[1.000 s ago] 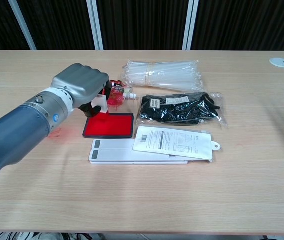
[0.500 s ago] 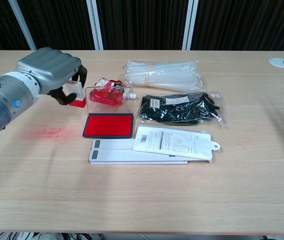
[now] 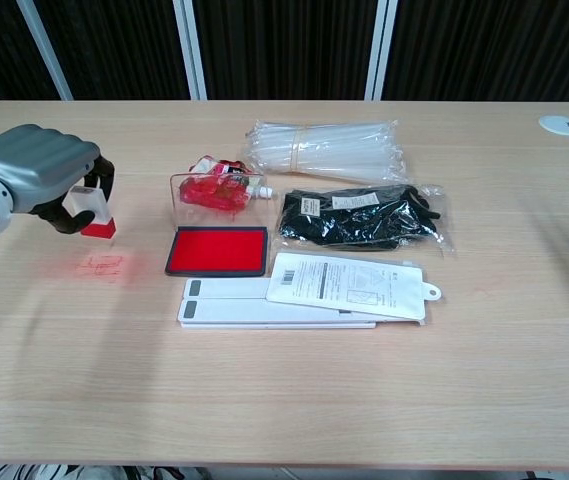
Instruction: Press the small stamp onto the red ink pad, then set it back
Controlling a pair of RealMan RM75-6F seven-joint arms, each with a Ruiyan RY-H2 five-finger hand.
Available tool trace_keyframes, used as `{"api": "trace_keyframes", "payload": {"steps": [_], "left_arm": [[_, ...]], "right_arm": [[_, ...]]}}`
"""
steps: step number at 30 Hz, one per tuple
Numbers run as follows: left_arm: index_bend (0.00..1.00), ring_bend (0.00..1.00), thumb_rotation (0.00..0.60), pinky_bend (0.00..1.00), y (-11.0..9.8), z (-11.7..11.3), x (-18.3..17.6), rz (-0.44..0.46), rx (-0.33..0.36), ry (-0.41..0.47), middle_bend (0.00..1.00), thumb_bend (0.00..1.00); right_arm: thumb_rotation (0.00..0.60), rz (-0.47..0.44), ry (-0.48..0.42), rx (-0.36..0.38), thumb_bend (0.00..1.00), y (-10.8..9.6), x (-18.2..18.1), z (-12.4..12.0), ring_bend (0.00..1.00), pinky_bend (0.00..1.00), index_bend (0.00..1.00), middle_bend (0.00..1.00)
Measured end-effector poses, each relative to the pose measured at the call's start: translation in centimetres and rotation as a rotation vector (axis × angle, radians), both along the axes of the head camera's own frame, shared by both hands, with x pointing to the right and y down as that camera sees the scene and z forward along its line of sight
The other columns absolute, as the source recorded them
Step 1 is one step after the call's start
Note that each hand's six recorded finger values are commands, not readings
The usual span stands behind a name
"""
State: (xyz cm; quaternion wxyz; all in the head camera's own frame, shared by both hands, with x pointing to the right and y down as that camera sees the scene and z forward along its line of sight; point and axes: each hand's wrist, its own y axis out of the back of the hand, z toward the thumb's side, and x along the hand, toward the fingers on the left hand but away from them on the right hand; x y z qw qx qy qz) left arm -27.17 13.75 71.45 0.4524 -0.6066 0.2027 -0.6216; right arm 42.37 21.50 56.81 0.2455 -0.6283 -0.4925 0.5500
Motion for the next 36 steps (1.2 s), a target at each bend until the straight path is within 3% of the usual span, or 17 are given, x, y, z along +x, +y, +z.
{"api": "trace_keyframes", "payload": {"steps": [12,36], "left_arm": [[0.68,0.51,0.600,0.59,1.1,1.7,-0.5,0.009,-0.029,-0.024,0.68,0.50],[0.62,0.48,0.600,0.58,1.9,2.5,0.1,0.023,-0.035,-0.025,0.63,0.43]], "right_arm": [[0.600,0.005,-0.004,-0.002,0.08,0.0,0.0,0.0,0.00,0.16,0.00,0.00],[0.600,0.008,-0.007,-0.002,0.08,0.0,0.0,0.0,0.00,0.16,0.00,0.00]]}}
